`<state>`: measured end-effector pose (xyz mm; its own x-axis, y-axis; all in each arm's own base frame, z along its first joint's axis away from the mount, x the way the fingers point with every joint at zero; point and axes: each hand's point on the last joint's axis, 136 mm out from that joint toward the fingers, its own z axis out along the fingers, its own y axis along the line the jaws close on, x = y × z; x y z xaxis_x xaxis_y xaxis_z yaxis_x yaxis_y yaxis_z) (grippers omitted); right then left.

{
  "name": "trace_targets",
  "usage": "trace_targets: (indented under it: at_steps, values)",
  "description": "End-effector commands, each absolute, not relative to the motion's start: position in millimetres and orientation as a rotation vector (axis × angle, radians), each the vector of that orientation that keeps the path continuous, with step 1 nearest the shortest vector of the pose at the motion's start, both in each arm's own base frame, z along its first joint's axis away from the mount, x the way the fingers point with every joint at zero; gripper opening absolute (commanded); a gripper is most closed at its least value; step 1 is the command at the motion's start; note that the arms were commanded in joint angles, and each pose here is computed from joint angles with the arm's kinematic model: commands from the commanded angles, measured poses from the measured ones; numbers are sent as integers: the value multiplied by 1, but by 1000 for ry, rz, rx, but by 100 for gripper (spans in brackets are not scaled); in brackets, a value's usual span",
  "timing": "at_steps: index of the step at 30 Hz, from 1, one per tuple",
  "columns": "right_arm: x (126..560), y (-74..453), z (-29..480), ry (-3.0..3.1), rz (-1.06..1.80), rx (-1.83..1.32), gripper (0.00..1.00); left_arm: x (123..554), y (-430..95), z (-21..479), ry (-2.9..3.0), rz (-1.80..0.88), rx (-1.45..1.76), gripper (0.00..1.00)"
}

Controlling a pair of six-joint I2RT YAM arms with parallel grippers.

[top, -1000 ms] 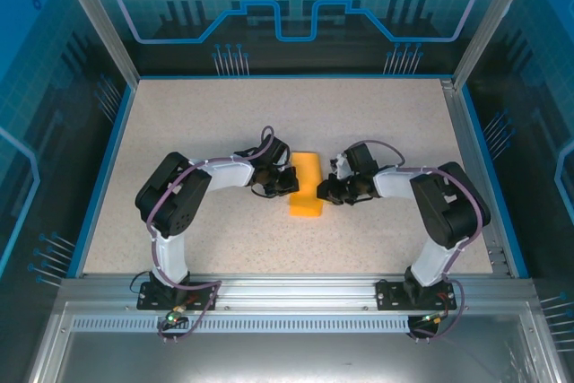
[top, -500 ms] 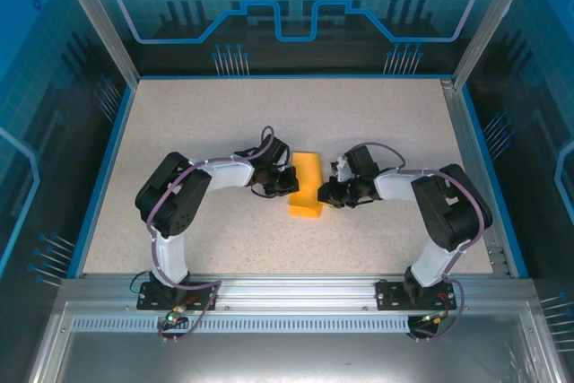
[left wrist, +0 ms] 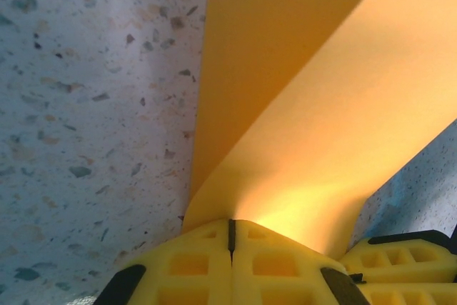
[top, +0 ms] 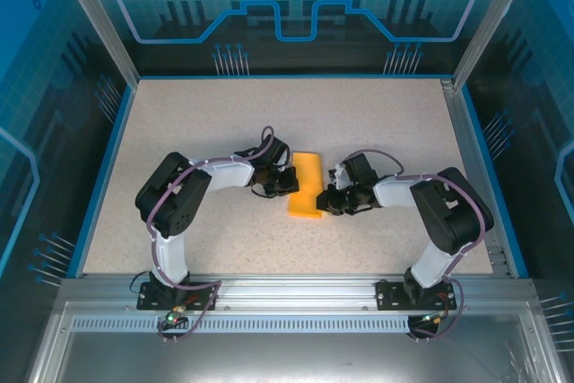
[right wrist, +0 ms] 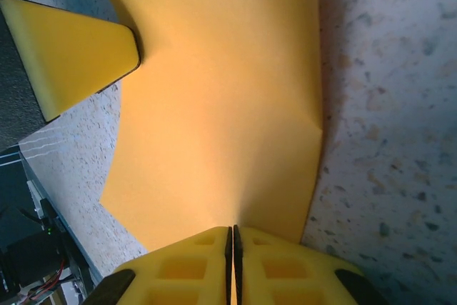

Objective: Fold a paper plane with a square sheet of paper (pick it up from the middle)
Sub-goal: Fold the square sheet of paper in half at the center of the table.

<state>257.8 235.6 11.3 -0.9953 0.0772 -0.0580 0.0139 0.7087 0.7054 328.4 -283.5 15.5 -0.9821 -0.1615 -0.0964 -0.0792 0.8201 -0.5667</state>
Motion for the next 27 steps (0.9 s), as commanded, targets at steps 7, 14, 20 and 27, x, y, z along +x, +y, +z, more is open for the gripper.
trace_targets:
  at_steps: [7, 14, 20, 27]
  values:
    - [250, 234, 20, 2830, 1158, 53, 13, 316, -276, 0, 2937, -799, -182, 0]
    - [243, 238, 22, 2824, 1184, 26, 13, 317, -277, 0, 2935, -802, -189, 0]
    - [231, 234, 4, 2874, 1148, 35, 13, 317, -277, 0, 2936, -806, -186, 0]
    - [228, 231, -8, 2918, 1104, 54, 13, 317, -277, 0, 2936, -806, -182, 0]
